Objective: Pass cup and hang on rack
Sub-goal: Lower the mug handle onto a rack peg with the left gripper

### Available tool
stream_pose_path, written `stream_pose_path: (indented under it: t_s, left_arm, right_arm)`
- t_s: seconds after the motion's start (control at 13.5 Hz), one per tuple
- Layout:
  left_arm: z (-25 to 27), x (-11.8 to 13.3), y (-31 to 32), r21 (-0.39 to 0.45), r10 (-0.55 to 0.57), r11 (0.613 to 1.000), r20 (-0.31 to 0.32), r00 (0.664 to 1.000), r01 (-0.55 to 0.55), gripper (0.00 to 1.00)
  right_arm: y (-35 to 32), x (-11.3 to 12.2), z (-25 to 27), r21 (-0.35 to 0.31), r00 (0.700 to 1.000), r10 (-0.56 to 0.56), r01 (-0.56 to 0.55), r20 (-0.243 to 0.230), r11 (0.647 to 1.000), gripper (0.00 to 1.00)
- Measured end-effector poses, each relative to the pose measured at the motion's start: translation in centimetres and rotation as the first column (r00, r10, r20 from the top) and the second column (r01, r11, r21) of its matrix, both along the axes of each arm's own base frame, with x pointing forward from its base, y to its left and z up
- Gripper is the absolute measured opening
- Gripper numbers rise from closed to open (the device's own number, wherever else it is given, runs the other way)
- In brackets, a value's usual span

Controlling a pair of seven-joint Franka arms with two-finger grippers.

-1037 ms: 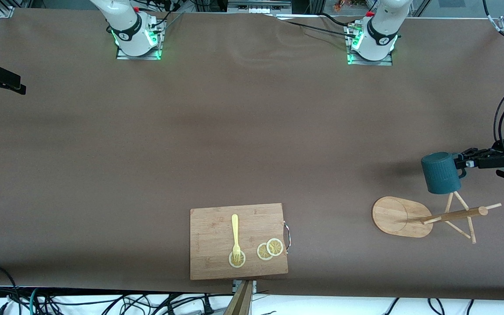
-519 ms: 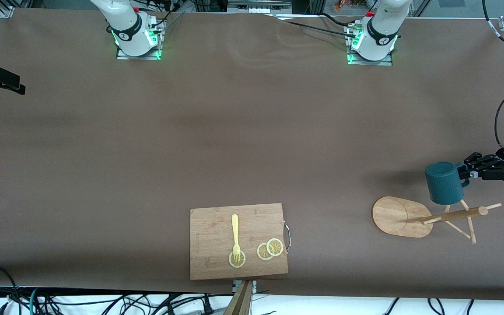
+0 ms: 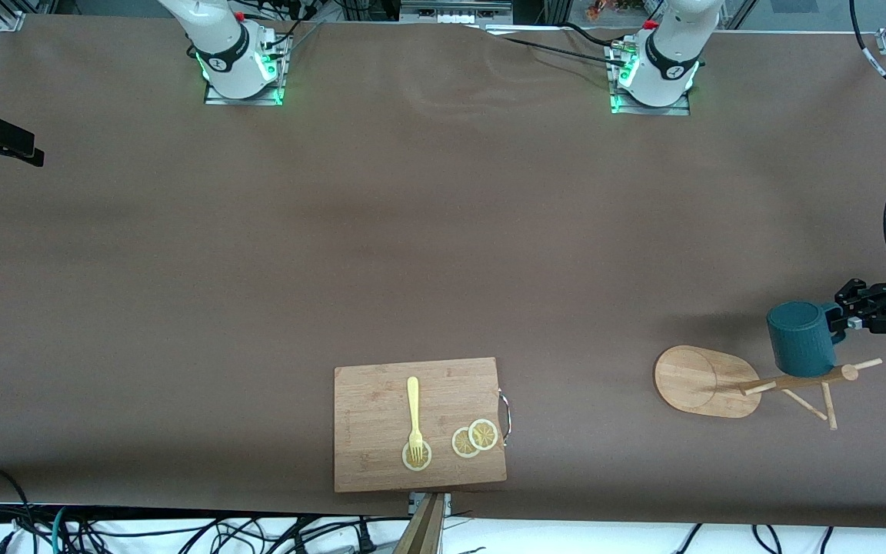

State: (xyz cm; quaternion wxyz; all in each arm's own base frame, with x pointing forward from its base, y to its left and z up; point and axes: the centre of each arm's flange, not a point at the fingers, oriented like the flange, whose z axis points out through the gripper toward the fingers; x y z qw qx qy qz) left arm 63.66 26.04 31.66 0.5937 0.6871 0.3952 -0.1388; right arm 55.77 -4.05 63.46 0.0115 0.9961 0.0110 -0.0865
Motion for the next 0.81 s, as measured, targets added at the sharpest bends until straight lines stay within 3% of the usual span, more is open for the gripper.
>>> stream_pose_path:
  t_s: [0.52,0.81]
  left_arm:
    - [-0.1,0.8,0.2,0.062,-0.013,0.998,-0.016,1.000,0.014,0.24]
    - [-0.5,1.0,1.3,0.121,0.007,0.993,-0.019,1.000,-0.005,0.63]
  right_arm:
    - [-0.1,0.0,0.0,0.000,1.000,-0.001,0.001,0.000,1.000,1.00]
    - [-0.1,0.0,0.0,0.000,1.000,-0.002,0.002,0.000,1.000,1.00]
